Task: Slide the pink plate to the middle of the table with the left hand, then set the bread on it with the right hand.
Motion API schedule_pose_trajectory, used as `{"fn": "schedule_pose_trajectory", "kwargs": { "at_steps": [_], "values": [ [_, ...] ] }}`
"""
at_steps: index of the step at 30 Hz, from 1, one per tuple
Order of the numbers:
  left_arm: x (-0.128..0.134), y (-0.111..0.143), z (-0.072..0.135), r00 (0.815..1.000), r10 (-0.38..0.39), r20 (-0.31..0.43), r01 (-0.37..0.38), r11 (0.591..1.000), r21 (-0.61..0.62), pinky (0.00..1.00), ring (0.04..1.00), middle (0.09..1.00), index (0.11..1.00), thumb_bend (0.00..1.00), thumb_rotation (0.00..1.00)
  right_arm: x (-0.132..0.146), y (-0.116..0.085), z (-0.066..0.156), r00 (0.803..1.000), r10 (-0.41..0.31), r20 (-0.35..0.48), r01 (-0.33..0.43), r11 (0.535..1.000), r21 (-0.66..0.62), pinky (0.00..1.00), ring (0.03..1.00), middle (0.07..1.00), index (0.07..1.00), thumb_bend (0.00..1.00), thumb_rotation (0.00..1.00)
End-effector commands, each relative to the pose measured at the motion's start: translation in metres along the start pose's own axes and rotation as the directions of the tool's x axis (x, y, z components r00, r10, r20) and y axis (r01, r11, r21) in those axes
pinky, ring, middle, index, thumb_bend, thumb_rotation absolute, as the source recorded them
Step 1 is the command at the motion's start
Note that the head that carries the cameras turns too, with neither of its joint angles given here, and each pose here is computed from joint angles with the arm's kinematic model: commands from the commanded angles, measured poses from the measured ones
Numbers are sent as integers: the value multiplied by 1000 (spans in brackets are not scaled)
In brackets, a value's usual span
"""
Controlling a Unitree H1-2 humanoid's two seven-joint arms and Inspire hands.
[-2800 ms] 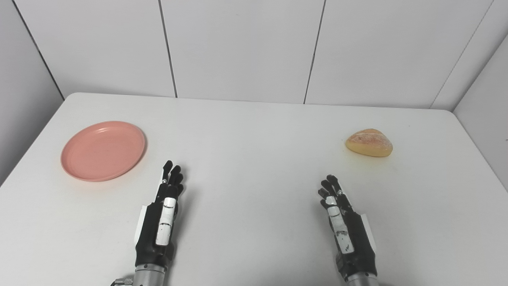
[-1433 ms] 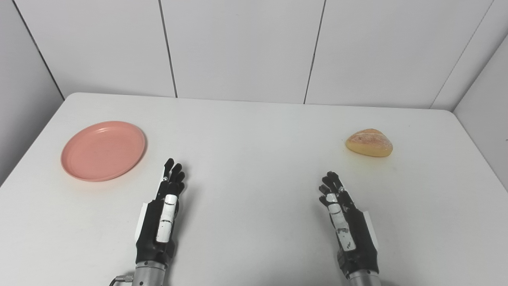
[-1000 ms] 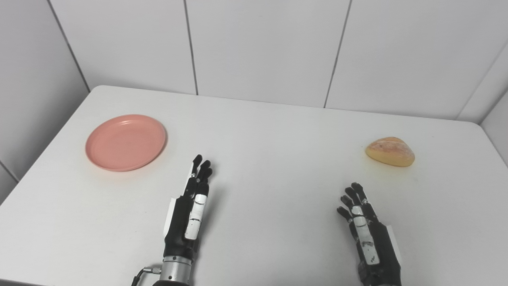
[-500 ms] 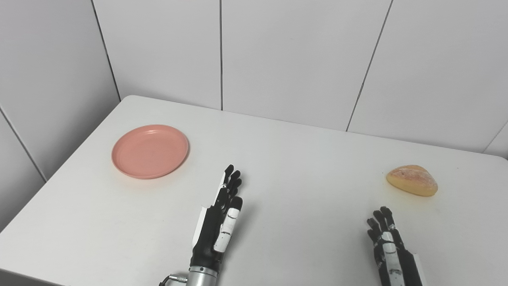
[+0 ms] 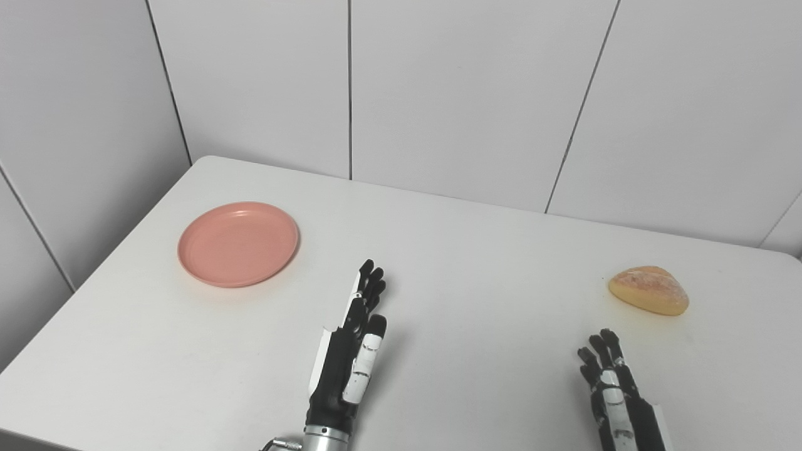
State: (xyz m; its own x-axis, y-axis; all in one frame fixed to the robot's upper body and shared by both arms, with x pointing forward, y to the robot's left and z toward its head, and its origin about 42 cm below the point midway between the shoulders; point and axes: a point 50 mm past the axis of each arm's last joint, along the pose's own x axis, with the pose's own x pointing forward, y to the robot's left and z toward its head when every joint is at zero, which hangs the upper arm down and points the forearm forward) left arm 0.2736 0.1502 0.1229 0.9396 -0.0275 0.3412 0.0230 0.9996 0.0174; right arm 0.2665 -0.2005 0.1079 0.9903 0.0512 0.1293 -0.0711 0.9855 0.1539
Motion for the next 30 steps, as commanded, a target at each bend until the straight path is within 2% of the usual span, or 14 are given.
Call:
{"fn": "schedule_pose_trajectory", "kwargs": {
  "at_steps": [1,19,26,30],
  "values": [
    [-8,-5,-21,997,-12,-80,11,1000,-15,983,960,979,972,604,988,-2,-3,-10,1000,-8,-8,8,1000,2,976,928,950,958,727,795],
    [-6,-3,-34,997,-19,-76,18,1000,-11,970,954,977,967,561,991,4,-4,-22,1000,-4,-13,4,1000,-1,955,922,949,958,685,774],
    [-6,-2,-33,997,-16,-72,15,1000,-19,971,954,975,968,577,989,4,-2,-24,1000,-6,-12,6,1000,-9,944,913,943,955,677,775],
    [7,-1,-24,999,-17,-51,15,999,-44,958,933,960,976,657,958,5,1,-26,1000,-9,-19,9,1000,1,943,910,942,948,685,768]
  ]
}}
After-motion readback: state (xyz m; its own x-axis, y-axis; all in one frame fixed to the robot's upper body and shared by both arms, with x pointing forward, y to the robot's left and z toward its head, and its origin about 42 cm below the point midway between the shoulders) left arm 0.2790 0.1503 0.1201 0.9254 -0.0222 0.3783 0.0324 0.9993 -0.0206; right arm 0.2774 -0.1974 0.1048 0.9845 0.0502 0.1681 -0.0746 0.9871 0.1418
